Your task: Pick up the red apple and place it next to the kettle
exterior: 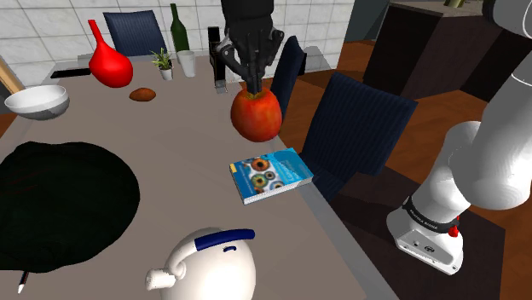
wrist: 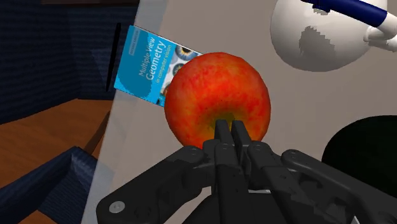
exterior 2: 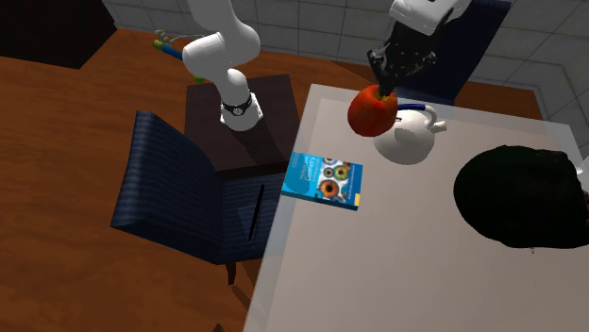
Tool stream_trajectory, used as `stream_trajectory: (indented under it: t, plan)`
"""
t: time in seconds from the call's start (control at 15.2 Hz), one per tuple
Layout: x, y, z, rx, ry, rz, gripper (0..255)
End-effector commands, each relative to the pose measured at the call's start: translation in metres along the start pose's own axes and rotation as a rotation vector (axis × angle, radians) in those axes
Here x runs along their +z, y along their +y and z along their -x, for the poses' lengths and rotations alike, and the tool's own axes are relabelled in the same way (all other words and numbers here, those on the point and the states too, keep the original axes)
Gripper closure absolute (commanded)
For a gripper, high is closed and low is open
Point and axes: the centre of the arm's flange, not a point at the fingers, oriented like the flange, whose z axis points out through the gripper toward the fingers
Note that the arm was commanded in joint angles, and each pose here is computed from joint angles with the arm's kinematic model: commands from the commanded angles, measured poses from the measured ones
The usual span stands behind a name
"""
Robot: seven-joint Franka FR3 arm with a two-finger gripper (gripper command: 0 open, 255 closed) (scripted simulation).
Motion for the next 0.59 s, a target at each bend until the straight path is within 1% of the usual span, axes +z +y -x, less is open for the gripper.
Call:
stream_trajectory:
  t: [0.0, 0.53]
  plan:
    - [0.001, -0.013, 0.022, 0.002, 0.0, 0.0, 255]
    - [-0.001, -0.071, 0.11, 0.002, 0.0, 0.0, 255]
